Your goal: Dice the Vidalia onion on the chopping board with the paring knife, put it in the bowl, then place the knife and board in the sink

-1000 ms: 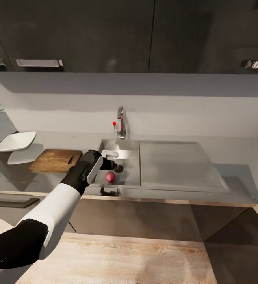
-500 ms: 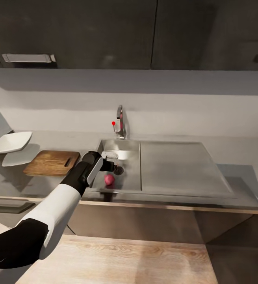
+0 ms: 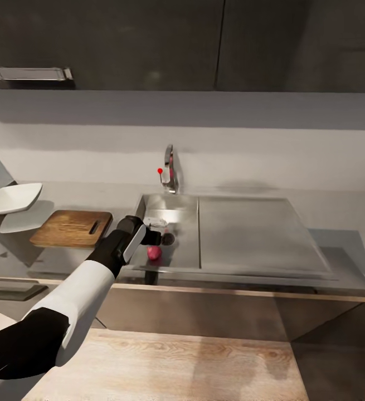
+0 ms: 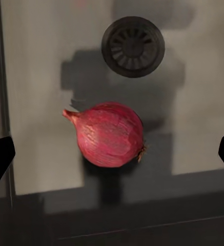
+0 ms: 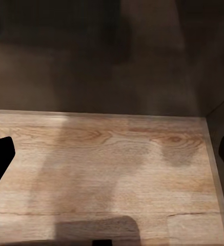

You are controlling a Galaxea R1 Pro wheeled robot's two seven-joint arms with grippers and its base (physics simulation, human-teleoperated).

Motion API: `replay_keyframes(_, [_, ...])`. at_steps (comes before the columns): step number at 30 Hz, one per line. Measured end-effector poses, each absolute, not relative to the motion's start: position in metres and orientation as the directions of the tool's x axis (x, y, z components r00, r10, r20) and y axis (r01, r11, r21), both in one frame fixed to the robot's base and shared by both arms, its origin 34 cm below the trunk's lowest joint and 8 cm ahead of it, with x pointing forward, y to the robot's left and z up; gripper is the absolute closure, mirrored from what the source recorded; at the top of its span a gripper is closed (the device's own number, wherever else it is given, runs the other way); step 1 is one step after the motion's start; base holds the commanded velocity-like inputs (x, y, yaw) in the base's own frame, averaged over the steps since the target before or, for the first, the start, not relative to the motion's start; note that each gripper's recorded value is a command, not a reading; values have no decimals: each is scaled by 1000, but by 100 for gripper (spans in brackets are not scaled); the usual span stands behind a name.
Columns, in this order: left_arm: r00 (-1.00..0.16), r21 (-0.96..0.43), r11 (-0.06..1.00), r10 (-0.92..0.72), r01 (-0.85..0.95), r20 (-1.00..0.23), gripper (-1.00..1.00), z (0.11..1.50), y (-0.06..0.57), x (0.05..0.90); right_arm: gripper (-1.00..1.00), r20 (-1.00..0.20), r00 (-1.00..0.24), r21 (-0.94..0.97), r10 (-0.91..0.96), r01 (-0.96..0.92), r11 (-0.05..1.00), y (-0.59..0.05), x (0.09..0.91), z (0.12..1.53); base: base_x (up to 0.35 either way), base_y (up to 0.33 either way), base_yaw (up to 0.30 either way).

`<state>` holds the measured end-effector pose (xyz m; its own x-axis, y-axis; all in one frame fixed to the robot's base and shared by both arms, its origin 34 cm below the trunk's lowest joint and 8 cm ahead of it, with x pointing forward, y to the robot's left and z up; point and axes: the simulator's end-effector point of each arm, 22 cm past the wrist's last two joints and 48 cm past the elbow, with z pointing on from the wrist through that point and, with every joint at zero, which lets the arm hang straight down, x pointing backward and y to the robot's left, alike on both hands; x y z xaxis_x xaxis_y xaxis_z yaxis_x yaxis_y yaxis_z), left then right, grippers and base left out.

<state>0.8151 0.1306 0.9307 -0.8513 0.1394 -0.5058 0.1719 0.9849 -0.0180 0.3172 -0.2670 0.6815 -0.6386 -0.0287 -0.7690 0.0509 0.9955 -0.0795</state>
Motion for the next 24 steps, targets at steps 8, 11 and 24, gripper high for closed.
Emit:
replay_keyframes(8, [-863, -20, 985, 139, 170, -486, -100, 918, 132, 812, -100, -761, -648, -80, -29, 50, 996, -267, 313, 679, 0, 0, 0])
replay_keyframes(11, [-868, -20, 985, 140, 169, -477, -100, 912, 132, 810, -100, -758, -652, -80, -29, 49, 996, -267, 311, 678, 0, 0, 0])
replay_keyframes(24, [-879, -24, 985, 140, 169, -455, -100, 897, 132, 807, -100, -745, -667, -81, -29, 48, 996, -267, 305, 674, 30, 0, 0])
